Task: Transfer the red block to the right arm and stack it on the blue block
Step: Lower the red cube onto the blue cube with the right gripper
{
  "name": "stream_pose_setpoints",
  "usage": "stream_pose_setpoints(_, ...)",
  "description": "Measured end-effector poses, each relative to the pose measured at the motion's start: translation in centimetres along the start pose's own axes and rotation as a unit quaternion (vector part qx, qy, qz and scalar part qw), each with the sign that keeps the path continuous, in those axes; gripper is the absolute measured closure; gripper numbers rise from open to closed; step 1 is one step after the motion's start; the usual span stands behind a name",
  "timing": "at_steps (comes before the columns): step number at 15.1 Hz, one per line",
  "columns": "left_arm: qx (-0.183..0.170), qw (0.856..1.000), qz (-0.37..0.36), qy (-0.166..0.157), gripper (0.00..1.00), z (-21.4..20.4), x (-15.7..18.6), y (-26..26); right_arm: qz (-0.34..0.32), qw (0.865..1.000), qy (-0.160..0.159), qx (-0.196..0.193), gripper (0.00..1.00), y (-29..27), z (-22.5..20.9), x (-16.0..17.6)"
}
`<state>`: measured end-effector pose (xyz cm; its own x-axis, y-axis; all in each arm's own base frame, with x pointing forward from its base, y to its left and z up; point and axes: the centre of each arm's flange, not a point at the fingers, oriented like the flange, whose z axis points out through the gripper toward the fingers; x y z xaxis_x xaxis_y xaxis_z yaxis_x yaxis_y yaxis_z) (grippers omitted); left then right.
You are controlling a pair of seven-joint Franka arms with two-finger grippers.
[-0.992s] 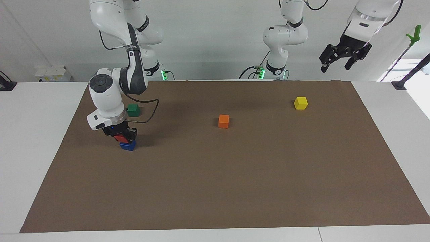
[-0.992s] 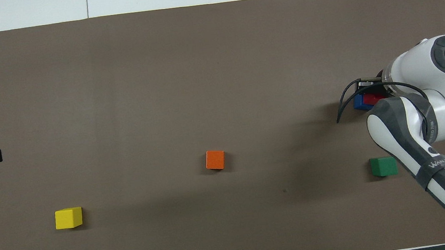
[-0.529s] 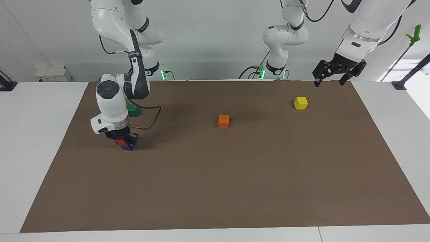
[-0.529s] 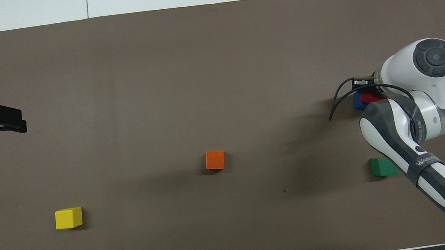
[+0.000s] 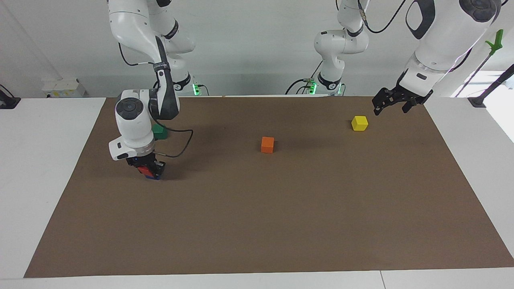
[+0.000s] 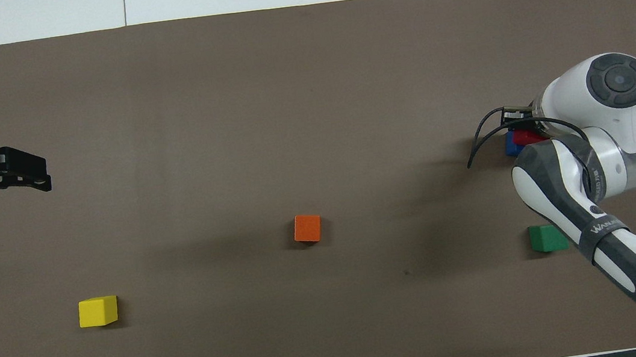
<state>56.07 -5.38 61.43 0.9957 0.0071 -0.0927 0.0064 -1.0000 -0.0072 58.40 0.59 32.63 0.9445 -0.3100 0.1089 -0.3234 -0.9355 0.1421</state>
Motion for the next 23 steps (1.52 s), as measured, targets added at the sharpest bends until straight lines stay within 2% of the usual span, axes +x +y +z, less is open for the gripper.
stream_pose_setpoints(4, -0.001, 1.000, 0.003, 0.006, 0.00, 0.2, 0.2, 0.3, 0.001, 1.000, 0.000, 0.000, 0.43, 0.0, 0.0, 0.0)
stream_pose_setpoints(6, -0.001, 1.000, 0.001, 0.010, 0.00, 0.1, 0.3, 0.1, 0.001, 1.000, -0.001, 0.000, 0.40, 0.0, 0.1, 0.0)
stream_pose_setpoints(7, -0.001, 1.000, -0.001, 0.006, 0.00, 0.3, 0.2, -0.2, 0.001, 1.000, -0.001, 0.000, 0.36, 0.0, 0.2, 0.0)
stream_pose_setpoints(10, 0.001, 1.000, -0.005, -0.009, 0.00, 0.9, 0.1, -0.6, 0.000, 1.000, -0.005, -0.002, 0.11, -0.1, 0.6, -0.1)
stream_pose_setpoints(11, 0.001, 1.000, -0.005, -0.011, 0.00, 1.0, 0.0, -0.6, 0.000, 1.000, -0.006, -0.002, 0.11, -0.1, 0.8, -0.1)
stream_pose_setpoints(13, 0.001, 1.000, -0.005, -0.011, 0.00, 0.9, 0.0, -0.6, 0.000, 1.000, -0.004, -0.001, 0.00, -0.2, 0.7, 0.0)
stream_pose_setpoints(15, 0.001, 1.000, -0.004, -0.010, 0.00, 0.9, 0.0, -0.5, 0.001, 1.000, 0.000, -0.001, 0.00, -0.2, -0.1, 0.6)
stream_pose_setpoints(19, 0.000, 1.000, -0.007, -0.005, 0.00, -0.9, -0.7, -0.9, 0.001, 1.000, -0.005, -0.012, 0.00, -0.3, -4.2, 2.4)
stream_pose_setpoints(23, 0.002, 1.000, -0.007, -0.011, 0.00, -2.1, -3.3, -0.9, -0.022, 1.000, -0.011, 0.001, 0.00, -1.3, -13.3, 3.8)
